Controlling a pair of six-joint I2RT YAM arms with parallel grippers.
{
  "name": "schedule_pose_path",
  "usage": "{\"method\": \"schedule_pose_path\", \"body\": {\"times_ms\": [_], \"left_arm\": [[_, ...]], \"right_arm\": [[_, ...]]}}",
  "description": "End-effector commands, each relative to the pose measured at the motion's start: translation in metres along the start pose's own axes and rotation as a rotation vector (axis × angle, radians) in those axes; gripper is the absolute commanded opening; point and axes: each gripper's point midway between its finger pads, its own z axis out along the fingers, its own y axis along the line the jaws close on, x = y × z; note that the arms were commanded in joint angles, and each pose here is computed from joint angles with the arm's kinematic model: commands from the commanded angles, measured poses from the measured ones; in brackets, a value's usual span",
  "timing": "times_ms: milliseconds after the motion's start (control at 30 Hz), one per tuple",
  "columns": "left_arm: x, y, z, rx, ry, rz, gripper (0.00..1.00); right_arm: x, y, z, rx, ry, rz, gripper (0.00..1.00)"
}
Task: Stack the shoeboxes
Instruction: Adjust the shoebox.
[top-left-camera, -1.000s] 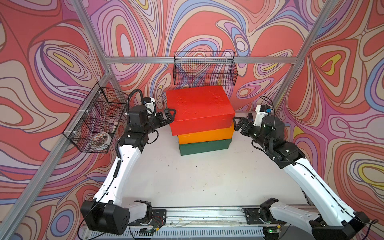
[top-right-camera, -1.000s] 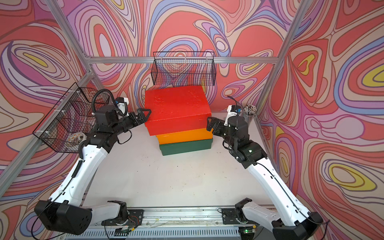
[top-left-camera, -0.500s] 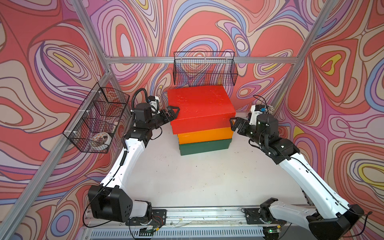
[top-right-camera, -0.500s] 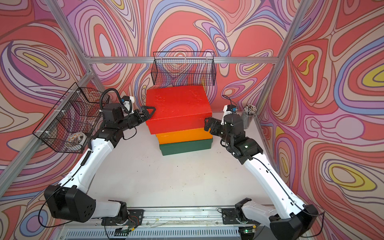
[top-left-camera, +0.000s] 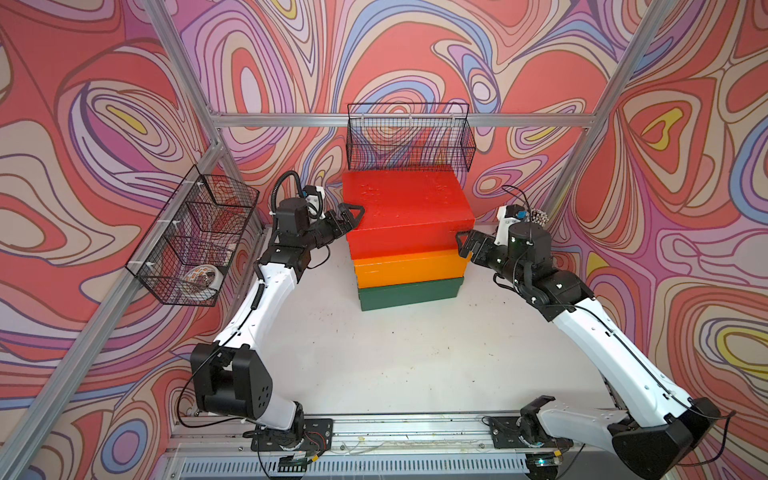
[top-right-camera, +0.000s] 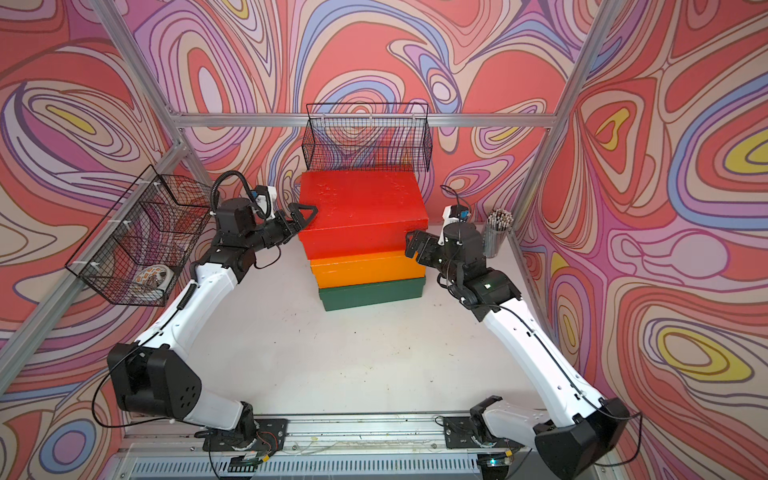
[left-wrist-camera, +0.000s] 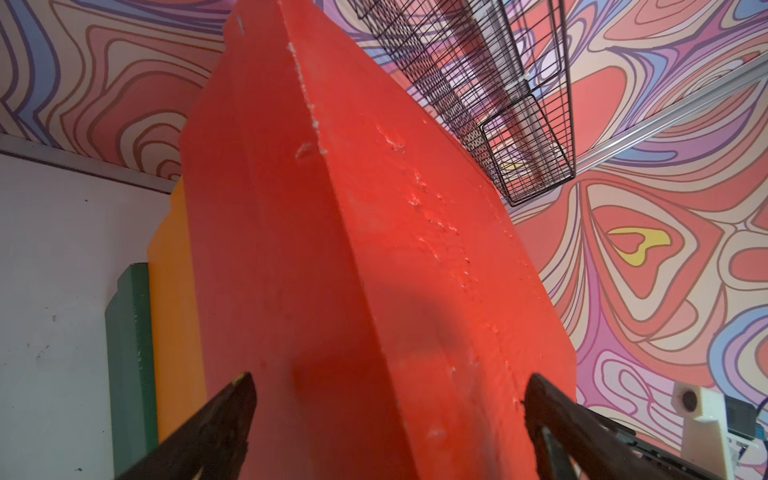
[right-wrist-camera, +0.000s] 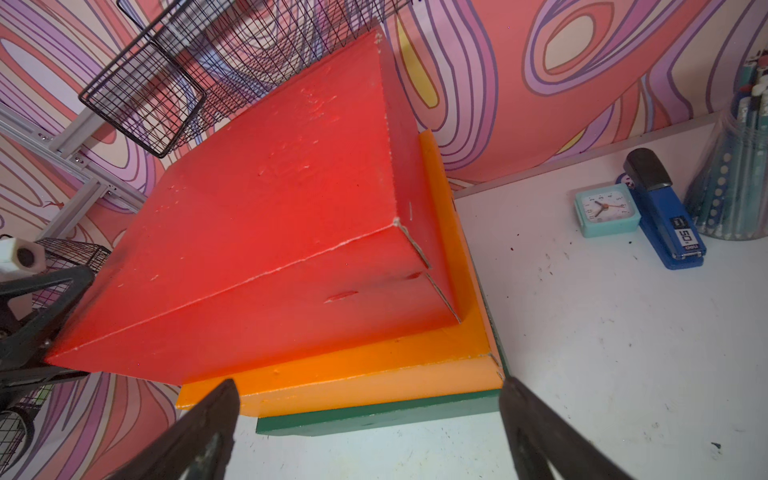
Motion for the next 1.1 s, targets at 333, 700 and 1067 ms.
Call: {"method": "schedule_pose_path", "body": {"times_ms": [333, 700, 1067], "left_arm": [[0.0, -0.024, -0.005, 0.067, -0.018, 0.022, 1.0], [0.005, -0.031, -0.011, 0.049, -0.012, 0.048, 1.0], [0.01, -0.014, -0.082, -0.223, -0.102, 0.148, 1.0]], "right_arm": [[-0.02, -0.002, 0.004, 0.013, -0.04, 0.032, 0.98], [-0.023, -0.004, -0.002, 0.016, -0.046, 0.039, 0.98], [-0.04, -0.015, -0.051, 0.04, -0.175, 0.023, 0.98]]}}
